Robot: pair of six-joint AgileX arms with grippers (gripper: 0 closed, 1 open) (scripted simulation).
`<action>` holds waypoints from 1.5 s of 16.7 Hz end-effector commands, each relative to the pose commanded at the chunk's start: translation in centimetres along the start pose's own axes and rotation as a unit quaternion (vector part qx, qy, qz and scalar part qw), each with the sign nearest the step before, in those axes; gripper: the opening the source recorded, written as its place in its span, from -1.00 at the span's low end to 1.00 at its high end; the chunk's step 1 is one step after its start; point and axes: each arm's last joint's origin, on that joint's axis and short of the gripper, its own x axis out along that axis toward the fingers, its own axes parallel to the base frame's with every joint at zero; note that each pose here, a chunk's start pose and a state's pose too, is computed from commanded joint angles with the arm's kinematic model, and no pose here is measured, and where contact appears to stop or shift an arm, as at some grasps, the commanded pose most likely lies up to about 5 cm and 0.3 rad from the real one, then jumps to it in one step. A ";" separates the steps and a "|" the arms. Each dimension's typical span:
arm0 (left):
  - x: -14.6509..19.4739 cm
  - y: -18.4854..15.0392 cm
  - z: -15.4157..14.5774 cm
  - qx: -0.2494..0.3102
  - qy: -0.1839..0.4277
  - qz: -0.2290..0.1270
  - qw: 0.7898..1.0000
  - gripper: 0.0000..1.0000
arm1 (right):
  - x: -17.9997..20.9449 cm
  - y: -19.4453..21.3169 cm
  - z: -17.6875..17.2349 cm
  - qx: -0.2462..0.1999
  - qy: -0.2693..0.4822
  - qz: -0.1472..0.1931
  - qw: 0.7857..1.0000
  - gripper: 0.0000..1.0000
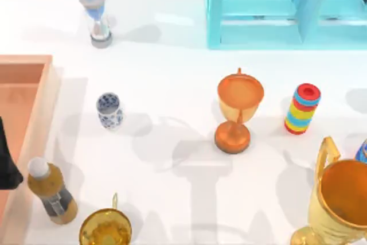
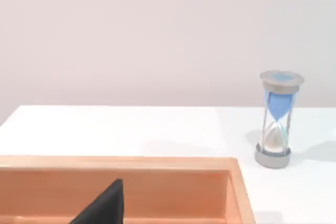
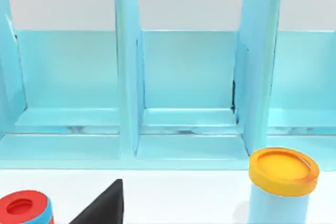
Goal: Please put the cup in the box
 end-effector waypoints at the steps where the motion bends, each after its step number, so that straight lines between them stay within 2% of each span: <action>1: 0.0 0.0 0.0 0.000 0.000 0.000 1.000 1.00 | 0.0 0.0 0.0 0.000 0.000 0.000 1.000 1.00; 4: 0.0 -0.1 0.5 -0.002 0.011 -0.003 1.000 1.00 | 0.0 0.0 0.0 0.000 0.000 0.000 1.000 1.00; 7: 0.3 -0.3 2.4 -0.012 0.055 -0.015 0.998 1.00 | 0.0 0.0 0.0 0.000 0.000 0.000 1.000 1.00; 10: 1.3 -0.8 5.5 -0.025 0.126 -0.032 0.991 1.00 | 0.0 0.0 0.0 0.000 0.000 0.000 1.000 1.00; 13: 3.6 -1.6 9.0 -0.039 0.215 -0.047 0.975 1.00 | 0.0 0.0 0.0 0.000 0.000 0.000 1.000 1.00; 16: 7.4 -2.9 12.2 -0.048 0.315 -0.058 0.946 1.00 | 0.0 0.0 0.0 0.000 0.000 0.000 1.000 1.00; 19: 12.3 -4.9 14.2 -0.050 0.417 -0.060 0.906 1.00 | 0.0 0.0 0.0 0.000 0.000 0.000 1.000 1.00; 22: 17.4 -7.6 14.5 -0.044 0.510 -0.054 0.857 1.00 | 0.0 0.0 0.0 0.000 0.000 0.000 1.000 1.00; 25: 22.0 -10.6 13.2 -0.031 0.589 -0.041 0.806 1.00 | 0.0 0.0 0.0 0.000 0.000 0.000 1.000 1.00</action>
